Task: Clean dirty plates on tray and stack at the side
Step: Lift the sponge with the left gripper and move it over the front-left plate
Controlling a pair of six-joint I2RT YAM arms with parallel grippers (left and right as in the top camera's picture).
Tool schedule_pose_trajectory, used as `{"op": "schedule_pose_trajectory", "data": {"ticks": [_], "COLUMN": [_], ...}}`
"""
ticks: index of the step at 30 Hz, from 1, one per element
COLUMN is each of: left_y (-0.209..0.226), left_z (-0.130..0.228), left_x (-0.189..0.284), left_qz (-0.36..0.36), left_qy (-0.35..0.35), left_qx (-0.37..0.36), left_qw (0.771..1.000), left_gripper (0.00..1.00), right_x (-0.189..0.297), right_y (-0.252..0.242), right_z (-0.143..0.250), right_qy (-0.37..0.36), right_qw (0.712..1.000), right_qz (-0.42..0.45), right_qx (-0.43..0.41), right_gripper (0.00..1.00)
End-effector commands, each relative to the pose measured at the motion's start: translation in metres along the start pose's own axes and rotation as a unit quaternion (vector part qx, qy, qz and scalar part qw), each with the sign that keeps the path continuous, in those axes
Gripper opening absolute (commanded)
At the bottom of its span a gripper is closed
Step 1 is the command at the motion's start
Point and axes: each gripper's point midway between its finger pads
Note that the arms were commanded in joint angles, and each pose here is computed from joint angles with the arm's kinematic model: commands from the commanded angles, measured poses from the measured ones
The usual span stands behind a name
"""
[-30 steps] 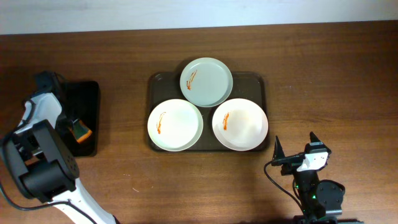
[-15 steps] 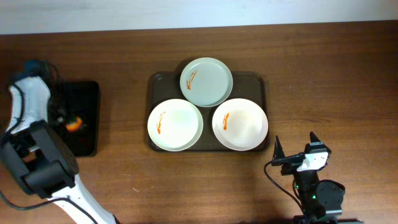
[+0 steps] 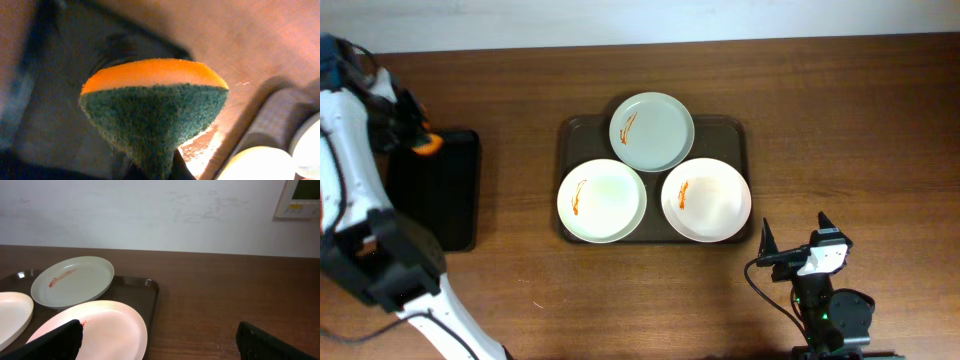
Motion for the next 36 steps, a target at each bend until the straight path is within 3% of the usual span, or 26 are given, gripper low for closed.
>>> {"op": "schedule_pose_trajectory", "data": {"ticks": [1,3,4,7,8,10,13,15,17,19,21,22,25,27,29,33,35,36], "left_y": [0.015,0.053,0.067,0.070,0.053,0.032,0.039,0.058,0.056,0.040,-0.012,-0.037,-0.102,-0.149,-0.202,-0.217,-0.207,-0.189], "left_z": [0.014,0.047,0.058,0.051,0.040,0.028,0.040,0.076,0.077,0.061,0.049,0.056,0.108,0.150,0.216,0.307,0.326,0.316], "left_x": [0.000,-0.072,-0.081,-0.032,0.009,0.034,-0.039,-0.080,-0.065,-0.014,0.072,0.088,0.079,0.052,0.000,-0.094,-0.118,-0.126], "left_qz": [-0.038,-0.090,-0.114,-0.118,-0.102,-0.087,-0.106,-0.123,-0.125,-0.115,-0.030,0.011,0.053,0.060,0.070,0.055,0.043,-0.011], "left_qy": [0.011,0.067,0.082,0.083,0.058,0.017,0.053,0.113,0.117,0.087,0.014,0.002,0.064,0.099,0.133,0.154,0.154,0.127], "left_qx": [-0.009,0.017,0.030,0.047,0.042,0.021,0.008,0.019,0.021,0.017,-0.003,-0.021,-0.094,-0.170,-0.256,-0.294,-0.292,-0.252], "left_qw": [0.999,0.993,0.990,0.988,0.992,0.996,0.993,0.986,0.985,0.989,0.999,1.000,0.992,0.979,0.955,0.942,0.943,0.959], "left_gripper": [0.00,0.00,0.00,0.00,0.00,0.00,0.00,0.00,0.00,0.00,0.00,0.00,0.00,0.00,0.00,0.00,0.00,0.00], "right_x": [0.000,0.000,0.000,0.000,0.000,0.000,0.000,0.000,0.000,0.000,0.000,0.000,0.000,0.000,0.000,0.000,0.000,0.000], "right_y": [-0.003,-0.003,-0.003,-0.003,-0.003,-0.003,-0.003,-0.003,-0.003,-0.003,-0.003,-0.003,-0.003,-0.003,-0.003,-0.003,-0.003,-0.003], "right_z": [0.004,0.004,0.004,0.004,0.004,0.004,0.003,0.003,0.003,0.004,0.004,0.003,0.003,0.004,0.003,0.003,0.003,0.004], "right_qy": [0.003,0.003,0.003,0.003,0.003,0.003,0.003,0.003,0.003,0.003,0.003,0.003,0.003,0.003,0.003,0.003,0.003,0.003], "right_qw": [1.000,1.000,1.000,1.000,1.000,1.000,1.000,1.000,1.000,1.000,1.000,1.000,1.000,1.000,1.000,1.000,1.000,1.000], "right_qz": [0.007,0.007,0.007,0.007,0.007,0.007,0.007,0.007,0.007,0.007,0.007,0.007,0.007,0.007,0.007,0.007,0.007,0.007], "right_qx": [0.001,0.001,0.001,0.001,0.001,0.001,0.001,0.001,0.001,0.001,0.001,0.001,0.001,0.001,0.001,0.001,0.001,0.001], "right_gripper": [0.98,0.98,0.98,0.98,0.98,0.98,0.98,0.98,0.98,0.98,0.98,0.98,0.98,0.98,0.98,0.98,0.98,0.98]}}
Point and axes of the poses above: each gripper's point midway between its finger pads, its own x axis back along the fingers, its own y axis along the line the jaws close on, z = x × y, and after that the axes turned 8 degrees about x, right-handed
